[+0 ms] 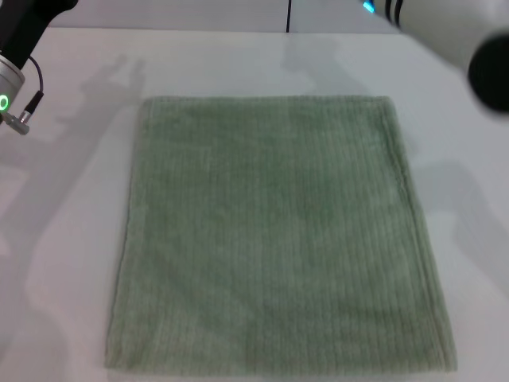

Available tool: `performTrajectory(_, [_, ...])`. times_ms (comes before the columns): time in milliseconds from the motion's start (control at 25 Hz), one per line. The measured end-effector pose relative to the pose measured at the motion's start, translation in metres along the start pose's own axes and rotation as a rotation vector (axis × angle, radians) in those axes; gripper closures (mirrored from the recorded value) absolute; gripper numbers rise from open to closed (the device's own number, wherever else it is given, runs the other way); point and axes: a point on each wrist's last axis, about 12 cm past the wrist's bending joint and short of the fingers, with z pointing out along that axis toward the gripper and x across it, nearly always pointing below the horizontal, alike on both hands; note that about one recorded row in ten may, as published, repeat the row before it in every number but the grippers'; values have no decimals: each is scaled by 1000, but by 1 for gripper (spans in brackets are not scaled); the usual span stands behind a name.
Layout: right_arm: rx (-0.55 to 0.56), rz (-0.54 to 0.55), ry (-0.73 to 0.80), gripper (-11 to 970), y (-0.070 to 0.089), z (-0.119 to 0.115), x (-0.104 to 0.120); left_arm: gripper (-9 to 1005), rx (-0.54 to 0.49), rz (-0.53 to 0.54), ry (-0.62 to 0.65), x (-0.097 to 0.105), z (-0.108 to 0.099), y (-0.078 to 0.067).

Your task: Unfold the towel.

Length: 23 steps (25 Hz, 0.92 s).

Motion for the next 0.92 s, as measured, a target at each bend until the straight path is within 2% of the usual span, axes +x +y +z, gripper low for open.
performTrajectory(200, [205, 19, -246, 919, 13, -34, 21, 671, -67, 6, 2, 8, 3, -1])
performTrajectory(360, [328, 143, -381, 916, 0, -66, 50, 671, -165, -12, -12, 14, 3, 3])
performTrajectory(440, [381, 240, -405, 915, -10, -84, 70, 671, -204, -11, 0, 17, 3, 5])
performTrajectory(480, [417, 312, -421, 914, -18, -101, 88, 671, -214, 7, 13, 19, 3, 5])
performTrajectory(520, [417, 312, -421, 914, -18, -101, 88, 671, -214, 7, 13, 19, 3, 5])
performTrajectory(600, [461, 365, -414, 913, -27, -119, 108, 671, -204, 51, 18, 21, 3, 3])
performTrajectory(760, [562, 401, -359, 913, -42, -148, 142, 642, -205, 88, 30, 26, 0, -1])
performTrajectory(920, [626, 434, -324, 913, -53, -165, 161, 622, -217, 117, 35, 29, -1, -2])
